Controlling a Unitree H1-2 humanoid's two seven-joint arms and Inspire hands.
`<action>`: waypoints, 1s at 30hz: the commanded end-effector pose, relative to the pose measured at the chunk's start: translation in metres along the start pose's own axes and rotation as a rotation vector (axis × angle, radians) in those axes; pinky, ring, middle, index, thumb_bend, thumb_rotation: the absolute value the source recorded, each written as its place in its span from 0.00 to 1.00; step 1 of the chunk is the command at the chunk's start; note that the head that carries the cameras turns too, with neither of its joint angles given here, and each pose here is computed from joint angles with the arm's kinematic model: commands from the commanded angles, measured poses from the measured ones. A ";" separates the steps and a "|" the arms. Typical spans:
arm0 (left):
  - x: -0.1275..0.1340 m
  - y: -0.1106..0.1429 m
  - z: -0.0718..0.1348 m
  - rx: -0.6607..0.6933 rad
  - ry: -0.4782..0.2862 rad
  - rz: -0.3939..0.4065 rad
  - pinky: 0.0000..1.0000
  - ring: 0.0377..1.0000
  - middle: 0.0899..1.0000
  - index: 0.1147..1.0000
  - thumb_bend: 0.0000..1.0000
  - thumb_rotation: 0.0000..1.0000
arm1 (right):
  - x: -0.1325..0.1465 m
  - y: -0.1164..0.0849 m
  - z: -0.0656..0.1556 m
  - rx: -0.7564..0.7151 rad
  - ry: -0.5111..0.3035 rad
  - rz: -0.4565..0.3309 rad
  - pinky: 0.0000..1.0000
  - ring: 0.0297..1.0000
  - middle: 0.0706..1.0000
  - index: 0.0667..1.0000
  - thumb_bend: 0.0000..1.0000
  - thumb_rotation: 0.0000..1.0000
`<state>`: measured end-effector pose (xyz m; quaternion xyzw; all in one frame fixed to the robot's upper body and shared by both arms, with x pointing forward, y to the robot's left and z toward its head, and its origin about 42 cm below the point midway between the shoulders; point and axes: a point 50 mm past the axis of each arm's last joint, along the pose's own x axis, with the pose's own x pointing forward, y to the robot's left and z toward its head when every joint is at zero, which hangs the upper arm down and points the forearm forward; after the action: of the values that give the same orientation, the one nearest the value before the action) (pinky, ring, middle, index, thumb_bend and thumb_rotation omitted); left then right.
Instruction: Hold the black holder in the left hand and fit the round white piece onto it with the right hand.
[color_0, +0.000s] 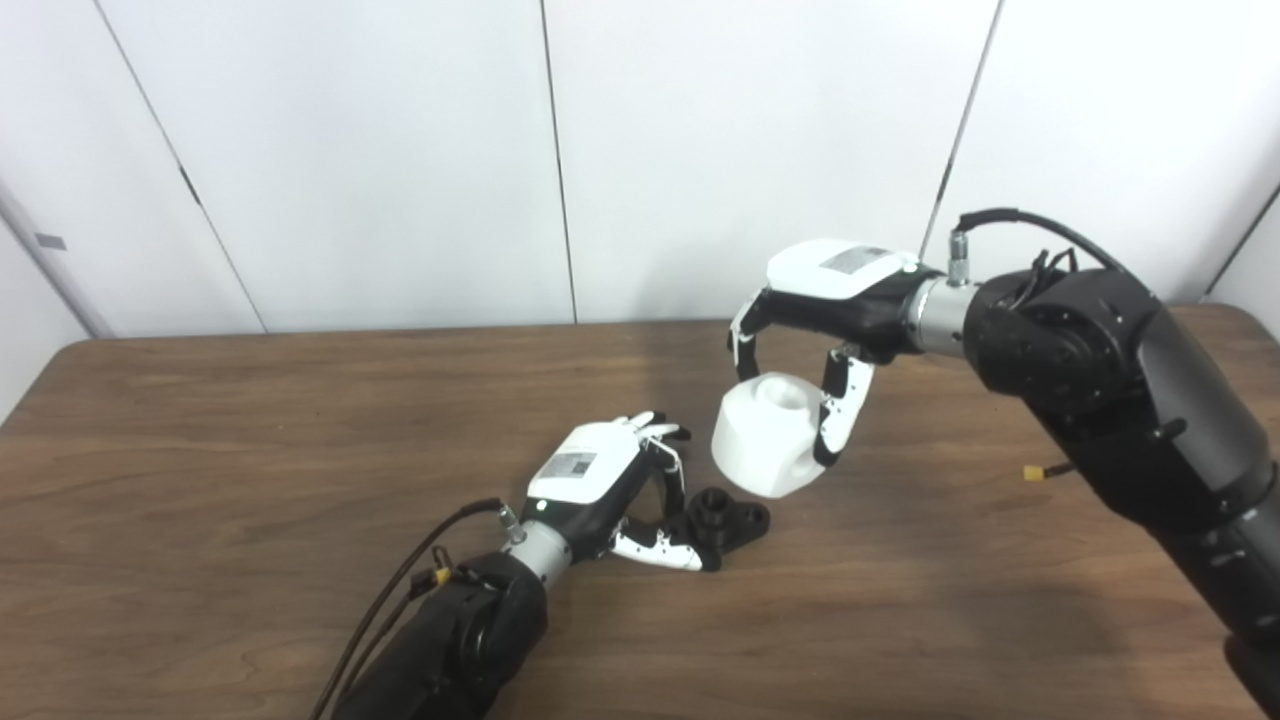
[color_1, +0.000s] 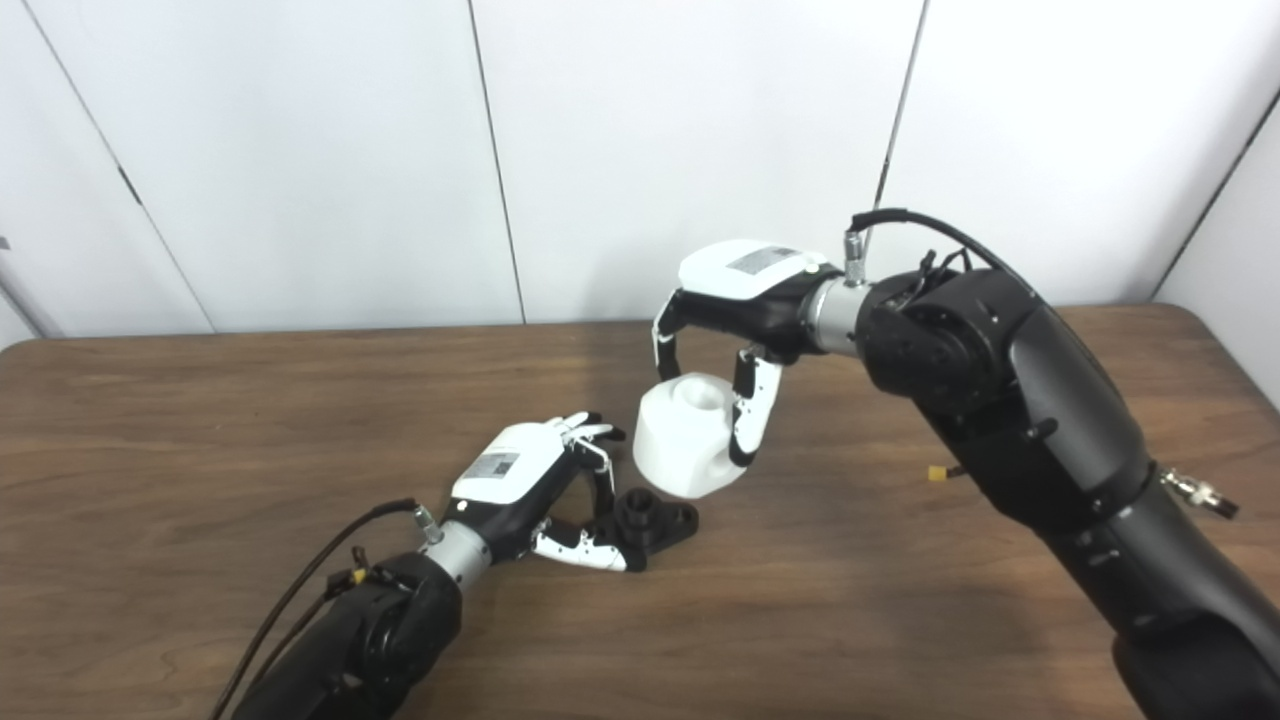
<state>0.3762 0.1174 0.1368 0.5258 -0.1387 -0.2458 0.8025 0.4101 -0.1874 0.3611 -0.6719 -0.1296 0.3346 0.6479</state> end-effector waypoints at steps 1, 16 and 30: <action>0.000 -0.023 0.002 0.022 0.020 -0.126 0.96 0.96 0.87 0.41 0.52 0.06 | -0.005 -0.029 0.009 -0.059 -0.024 -0.087 0.83 0.87 0.77 0.44 0.53 0.14; 0.000 -0.024 0.007 0.022 0.019 -0.127 0.94 0.96 0.86 0.41 0.52 0.06 | 0.015 -0.012 0.016 -0.024 -0.043 -0.064 0.84 0.83 0.76 0.44 0.53 0.14; -0.002 -0.023 0.012 0.011 0.010 -0.118 0.95 0.96 0.86 0.41 0.52 0.06 | 0.020 -0.003 0.014 -0.013 -0.031 -0.041 0.89 0.84 0.76 0.44 0.53 0.15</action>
<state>0.3762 0.1113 0.1398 0.5259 -0.1334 -0.2478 0.8026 0.4144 -0.1652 0.3406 -0.6635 -0.1265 0.3549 0.6464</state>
